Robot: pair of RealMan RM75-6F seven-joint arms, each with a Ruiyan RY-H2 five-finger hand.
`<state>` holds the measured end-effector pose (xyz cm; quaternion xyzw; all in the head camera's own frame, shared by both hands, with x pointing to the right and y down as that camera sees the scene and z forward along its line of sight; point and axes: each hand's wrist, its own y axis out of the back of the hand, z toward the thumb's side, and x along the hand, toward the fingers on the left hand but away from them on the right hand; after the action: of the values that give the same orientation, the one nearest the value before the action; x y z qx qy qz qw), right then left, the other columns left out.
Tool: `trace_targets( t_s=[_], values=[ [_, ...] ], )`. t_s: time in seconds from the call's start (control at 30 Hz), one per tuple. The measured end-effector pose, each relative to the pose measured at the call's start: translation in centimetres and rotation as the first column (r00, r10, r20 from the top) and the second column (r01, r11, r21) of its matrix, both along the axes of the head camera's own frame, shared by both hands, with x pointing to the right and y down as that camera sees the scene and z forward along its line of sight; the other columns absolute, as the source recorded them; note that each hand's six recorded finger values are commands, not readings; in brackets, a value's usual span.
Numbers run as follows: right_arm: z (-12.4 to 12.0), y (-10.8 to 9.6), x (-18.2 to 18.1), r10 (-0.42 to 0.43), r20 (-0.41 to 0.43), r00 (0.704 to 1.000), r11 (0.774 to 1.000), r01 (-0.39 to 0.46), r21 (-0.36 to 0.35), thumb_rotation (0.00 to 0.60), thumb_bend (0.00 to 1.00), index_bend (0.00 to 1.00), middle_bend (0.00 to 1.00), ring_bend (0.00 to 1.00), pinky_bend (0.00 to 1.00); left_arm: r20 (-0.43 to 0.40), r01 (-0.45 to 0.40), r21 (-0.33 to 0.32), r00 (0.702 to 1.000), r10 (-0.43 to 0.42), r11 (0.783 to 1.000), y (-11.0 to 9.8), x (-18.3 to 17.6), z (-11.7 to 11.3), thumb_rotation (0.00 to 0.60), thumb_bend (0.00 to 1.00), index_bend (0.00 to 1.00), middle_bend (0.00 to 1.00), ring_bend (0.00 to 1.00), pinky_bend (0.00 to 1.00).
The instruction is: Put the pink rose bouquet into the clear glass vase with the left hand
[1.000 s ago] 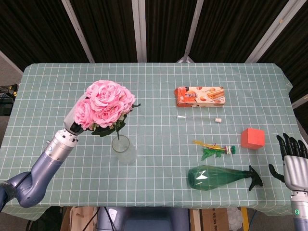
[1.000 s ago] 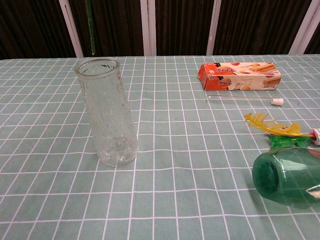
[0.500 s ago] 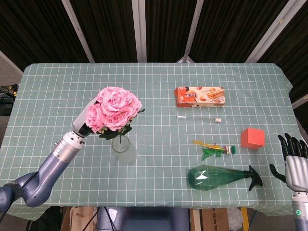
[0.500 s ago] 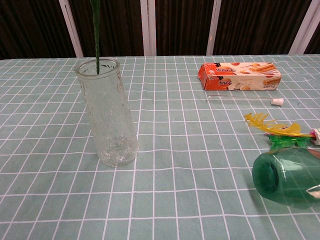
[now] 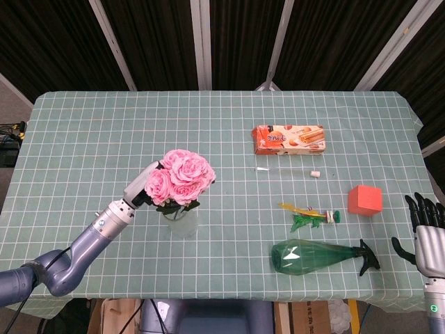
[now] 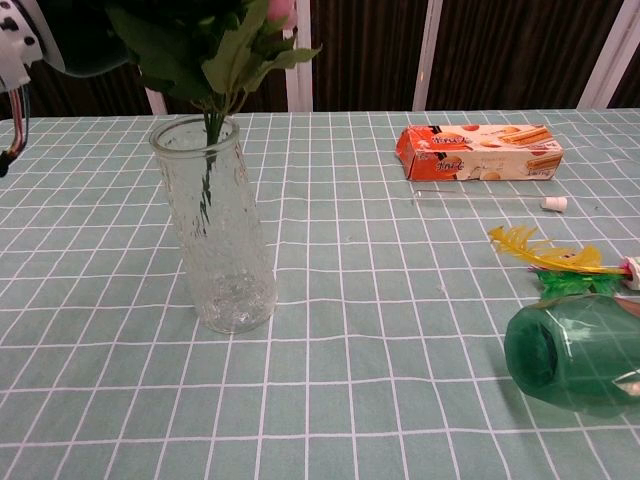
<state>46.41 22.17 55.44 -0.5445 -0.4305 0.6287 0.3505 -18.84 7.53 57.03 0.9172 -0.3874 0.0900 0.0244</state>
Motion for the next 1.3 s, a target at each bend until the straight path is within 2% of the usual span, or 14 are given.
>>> trace_targets(
  t_s=[0.1,0.4,0.67,0.73,0.87,0.97,1.1,1.3],
  values=[
    [0.0,0.0,0.0,0.001,0.003,1.0,1.0,-0.001,0.002,0.6,0.31,0.07,0.03,0.01,0.0,0.004,-0.024,-0.004,1.0,0.024,1.0,0.4,0.0,0.4,0.6,0.28,0.33,0.37,0.23,0.35],
    [-0.3,0.0,0.0,-0.003,0.01,1.0,1.0,0.003,0.018,0.6,0.31,0.07,0.03,0.01,0.0,0.035,-0.129,0.005,0.991,0.129,0.992,1.6,-1.2,0.0,0.6,0.24,0.31,0.32,0.18,0.31],
    [-0.2,0.0,-0.3,-0.011,0.024,1.0,1.0,0.01,0.015,0.6,0.31,0.07,0.03,0.01,0.0,0.07,-0.078,0.014,0.995,0.076,0.997,1.3,-5.1,-0.5,0.6,0.24,0.31,0.34,0.2,0.32],
    [-0.3,0.0,-0.4,-0.011,0.026,1.0,1.0,0.011,0.018,0.6,0.31,0.07,0.03,0.01,0.0,0.083,-0.06,0.015,0.995,0.058,0.998,1.2,-6.0,-0.4,0.6,0.24,0.3,0.31,0.18,0.28],
    [-0.4,0.0,-0.4,-0.005,0.027,1.0,1.0,0.005,0.029,0.6,0.31,0.07,0.03,0.01,0.0,0.123,-0.053,0.0,0.991,0.053,0.999,1.2,-7.5,0.2,0.6,0.18,0.21,0.17,0.03,0.12],
    [-0.4,0.0,-0.4,0.002,0.022,1.0,0.999,-0.002,0.033,0.6,0.31,0.07,0.03,0.01,0.0,0.165,-0.085,-0.018,0.982,0.087,0.996,1.5,-8.3,0.5,0.6,0.12,0.17,0.09,0.0,0.08],
    [-0.4,0.0,-0.4,0.005,0.021,1.0,0.999,-0.006,0.037,0.6,0.31,0.07,0.03,0.01,0.0,0.238,-0.136,-0.01,0.962,0.135,0.991,1.3,-9.5,-0.1,0.6,0.1,0.14,0.03,0.0,0.06],
    [-0.2,0.0,-0.7,0.0,0.021,1.0,0.999,-0.001,0.033,0.6,0.31,0.07,0.03,0.01,0.0,0.391,-0.2,0.086,0.908,0.151,0.976,0.6,-11.4,-2.0,0.6,0.07,0.1,0.02,0.0,0.04]
  ],
)
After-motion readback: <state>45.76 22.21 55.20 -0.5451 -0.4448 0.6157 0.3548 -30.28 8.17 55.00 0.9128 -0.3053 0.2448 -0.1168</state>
